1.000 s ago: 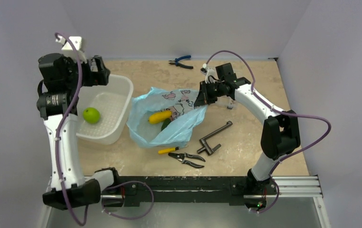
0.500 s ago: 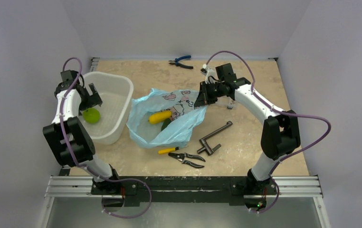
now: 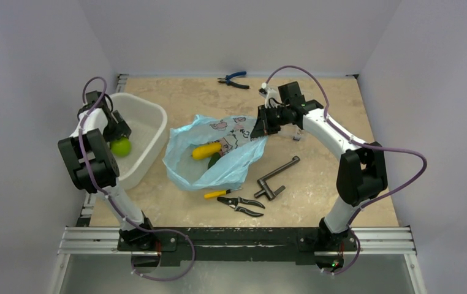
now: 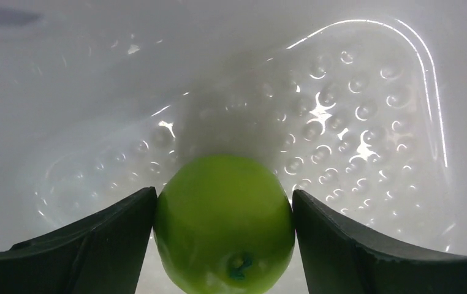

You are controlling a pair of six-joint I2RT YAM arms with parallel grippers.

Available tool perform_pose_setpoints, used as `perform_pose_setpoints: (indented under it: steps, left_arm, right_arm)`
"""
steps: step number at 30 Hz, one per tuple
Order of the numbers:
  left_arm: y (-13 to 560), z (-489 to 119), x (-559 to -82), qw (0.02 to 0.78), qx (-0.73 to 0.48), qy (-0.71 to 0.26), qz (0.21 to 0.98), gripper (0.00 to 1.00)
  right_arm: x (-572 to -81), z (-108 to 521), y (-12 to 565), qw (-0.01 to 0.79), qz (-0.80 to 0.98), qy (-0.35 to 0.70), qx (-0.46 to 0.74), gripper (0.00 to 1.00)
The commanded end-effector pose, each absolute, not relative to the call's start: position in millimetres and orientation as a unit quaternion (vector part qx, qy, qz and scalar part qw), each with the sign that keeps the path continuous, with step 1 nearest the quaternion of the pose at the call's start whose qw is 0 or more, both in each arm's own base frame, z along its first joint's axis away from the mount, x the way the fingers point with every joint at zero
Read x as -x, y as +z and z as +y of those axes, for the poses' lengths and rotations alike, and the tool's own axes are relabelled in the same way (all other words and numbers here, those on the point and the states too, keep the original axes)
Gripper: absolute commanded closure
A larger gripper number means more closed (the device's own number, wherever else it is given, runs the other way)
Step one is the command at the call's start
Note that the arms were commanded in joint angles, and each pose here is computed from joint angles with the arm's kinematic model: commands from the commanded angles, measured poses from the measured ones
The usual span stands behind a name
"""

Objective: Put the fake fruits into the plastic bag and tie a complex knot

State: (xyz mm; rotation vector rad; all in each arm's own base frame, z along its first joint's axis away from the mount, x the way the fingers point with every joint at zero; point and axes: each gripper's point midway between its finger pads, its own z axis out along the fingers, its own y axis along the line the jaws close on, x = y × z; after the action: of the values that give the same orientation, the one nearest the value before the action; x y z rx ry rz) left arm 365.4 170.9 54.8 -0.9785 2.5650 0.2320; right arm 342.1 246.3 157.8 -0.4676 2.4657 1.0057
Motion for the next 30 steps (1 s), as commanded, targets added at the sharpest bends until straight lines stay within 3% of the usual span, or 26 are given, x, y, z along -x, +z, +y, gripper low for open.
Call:
perform_pose_setpoints:
  steps: [1, 4, 6, 13, 15, 18, 21, 25, 30]
  left_arm:
    - [63.4, 171.8, -377.1, 0.212, 0.352, 0.065, 0.91, 0.31]
    - [90.1, 162.5, -384.6, 0.253, 0.336, 0.038, 0.906, 0.65]
    - [116.1, 156.5, -389.0, 0.291, 0.326, 0.028, 0.899, 0.72]
    - [244.4, 112.4, -399.4, 0.439, 0.211, -0.021, 0.873, 0.73]
    - [306.7, 59.1, -392.7, 0.508, 0.084, -0.065, 0.855, 0.73]
    - [371.5, -57.3, -343.4, 0.575, -0.236, -0.142, 0.77, 0.66]
    - [382.9, -140.4, -277.0, 0.579, -0.448, -0.194, 0.653, 0.72]
    - [353.9, -205.2, -209.1, 0.496, -0.6, -0.25, 0.575, 0.76]
    - [278.6, -244.6, -231.3, 0.418, -0.655, -0.19, 0.6, 0.77]
  right_arm:
    - [-349.9, 244.8, 165.8, 0.233, 0.888, 0.357, 0.172, 1.0]
    - [-351.9, 244.8, 164.7, 0.233, 0.889, 0.355, 0.174, 1.0]
    - [-352.9, 245.3, 164.8, 0.233, 0.888, 0.356, 0.175, 1.0]
    - [-355.7, 247.1, 165.2, 0.234, 0.886, 0.357, 0.18, 1.0]
    - [-356.4, 248.1, 165.4, 0.234, 0.885, 0.359, 0.18, 1.0]
    - [-357.9, 249.9, 167.4, 0.235, 0.883, 0.364, 0.181, 1.0]
    - [-359.2, 250.5, 168.9, 0.237, 0.882, 0.364, 0.184, 1.0]
    - [-362.0, 252.4, 174.2, 0.243, 0.878, 0.368, 0.186, 1.0]
    - [-357.6, 250.8, 180.4, 0.248, 0.875, 0.368, 0.193, 1.0]
